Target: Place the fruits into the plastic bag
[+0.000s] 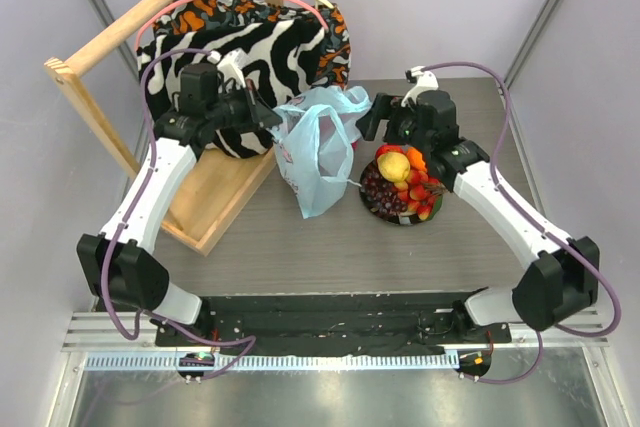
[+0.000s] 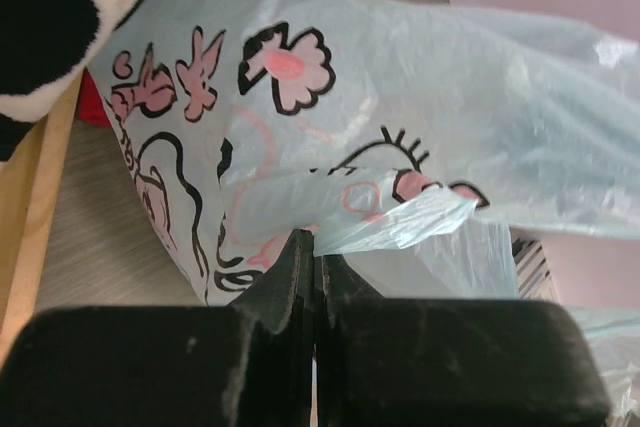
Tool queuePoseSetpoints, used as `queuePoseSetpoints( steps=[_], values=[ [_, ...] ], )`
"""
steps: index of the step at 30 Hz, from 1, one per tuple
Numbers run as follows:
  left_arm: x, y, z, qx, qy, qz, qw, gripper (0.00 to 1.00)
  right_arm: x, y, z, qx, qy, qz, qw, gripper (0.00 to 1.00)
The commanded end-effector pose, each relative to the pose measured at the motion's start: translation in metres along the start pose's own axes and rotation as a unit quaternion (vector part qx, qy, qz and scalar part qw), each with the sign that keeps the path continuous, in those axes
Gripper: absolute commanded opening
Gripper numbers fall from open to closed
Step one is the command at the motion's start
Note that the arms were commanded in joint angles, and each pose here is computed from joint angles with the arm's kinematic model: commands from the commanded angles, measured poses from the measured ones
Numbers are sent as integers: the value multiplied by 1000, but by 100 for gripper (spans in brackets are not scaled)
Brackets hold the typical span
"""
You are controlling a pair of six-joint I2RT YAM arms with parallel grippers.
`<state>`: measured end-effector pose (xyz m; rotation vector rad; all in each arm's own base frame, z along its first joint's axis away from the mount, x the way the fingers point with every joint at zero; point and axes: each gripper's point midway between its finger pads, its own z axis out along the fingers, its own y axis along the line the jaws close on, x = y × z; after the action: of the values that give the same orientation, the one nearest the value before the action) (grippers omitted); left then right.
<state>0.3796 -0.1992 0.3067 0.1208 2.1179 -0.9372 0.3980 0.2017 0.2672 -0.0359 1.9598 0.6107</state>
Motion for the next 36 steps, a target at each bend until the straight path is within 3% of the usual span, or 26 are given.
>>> queuePoseSetpoints(
  steps=[1, 7, 10, 16, 19, 25, 28, 36],
  values=[
    [-23, 2, 4, 14, -39, -10, 999, 0, -36, 13, -40, -17, -64, -34, 997, 94],
    [-15, 2, 14, 53, -32, -10, 998, 0, -30, 42, -73, -109, -81, -53, 989, 95],
    [-11, -2, 13, 74, -33, -2, 997, 0, -19, 38, -76, -105, -67, -51, 991, 95],
    [-7, -9, 6, 97, -42, 15, 994, 0, -15, 0, -93, 1, -64, -44, 997, 95],
    [-8, -15, 3, 114, -42, 26, 992, 0, -20, -22, -106, 70, -77, -26, 994, 100],
    [-1, -19, 8, 143, -23, 24, 989, 0, 4, -70, -93, 197, -24, -16, 980, 100],
    [0, -18, 7, 137, -27, 23, 990, 0, 10, -81, -79, 218, 0, -32, 975, 100],
    [-3, -8, 4, 102, -39, 39, 993, 0, 31, -90, -47, 177, 54, -52, 981, 100]
  ],
)
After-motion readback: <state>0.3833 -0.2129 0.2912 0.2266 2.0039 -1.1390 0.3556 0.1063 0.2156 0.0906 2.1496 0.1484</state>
